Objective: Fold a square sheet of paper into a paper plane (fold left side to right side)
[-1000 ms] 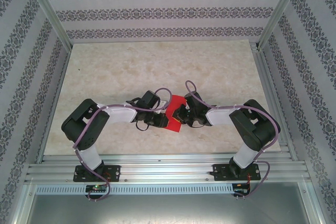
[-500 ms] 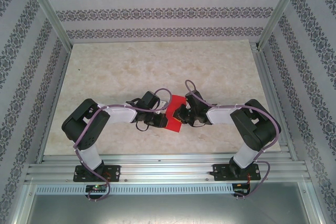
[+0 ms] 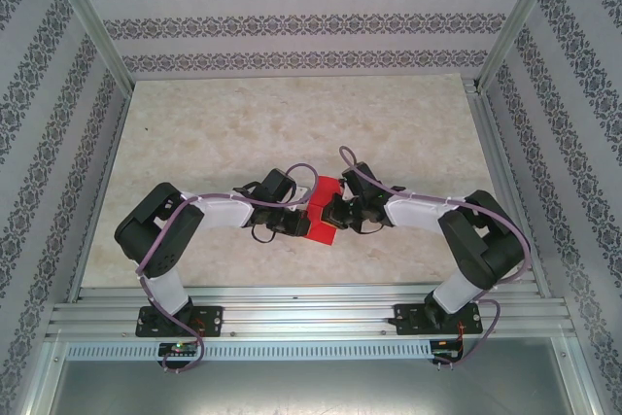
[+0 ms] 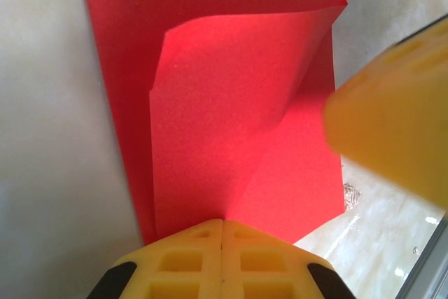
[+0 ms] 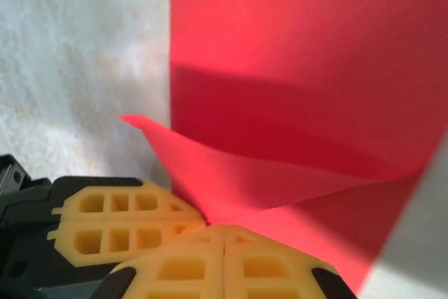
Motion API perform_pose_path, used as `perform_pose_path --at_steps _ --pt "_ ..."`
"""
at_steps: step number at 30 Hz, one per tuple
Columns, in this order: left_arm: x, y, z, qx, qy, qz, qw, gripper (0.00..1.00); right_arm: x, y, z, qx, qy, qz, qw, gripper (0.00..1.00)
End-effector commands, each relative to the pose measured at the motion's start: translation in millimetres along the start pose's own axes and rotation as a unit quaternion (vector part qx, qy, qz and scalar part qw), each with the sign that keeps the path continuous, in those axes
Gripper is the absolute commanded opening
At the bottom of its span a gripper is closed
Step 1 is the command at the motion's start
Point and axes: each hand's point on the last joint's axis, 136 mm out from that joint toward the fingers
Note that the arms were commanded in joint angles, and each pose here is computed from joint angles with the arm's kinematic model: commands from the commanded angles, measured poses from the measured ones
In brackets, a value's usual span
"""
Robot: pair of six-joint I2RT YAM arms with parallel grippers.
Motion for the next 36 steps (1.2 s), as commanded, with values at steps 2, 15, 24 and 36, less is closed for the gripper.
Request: perform_pose_path --at_steps 2,15,24,36 --pt "27.6 -32.3 14.0 0.048 0.040 -0.026 0.998 0.06 15.6 0.9 14.1 0.015 0.018 -0.016 1.000 0.06" --pt "36.2 -36.9 13.7 0.051 0.059 -0.034 0.996 0.04 -14.9 -6.6 30.0 0.049 -0.060 -0.021 0.997 0.05" --pt "44.8 -48.3 15.2 0.062 0.070 -0.042 0.995 0.03 -56.9 -0.8 8.6 0.045 -0.116 -0.026 0.992 0.05" --pt "45.8 -48.7 15.8 0.060 0.068 -0.044 0.995 0.03 -105.0 19.4 -29.2 0.026 -0.155 -0.006 0.988 0.06"
Point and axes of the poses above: each hand's point on the last joint's axis, 136 mm out from that joint toward the fingers, its own z axis out along the fingers, its own x axis along the line the jaws close on, y = z × x, and after that the axes turned 3 degrees about -z, right-handed
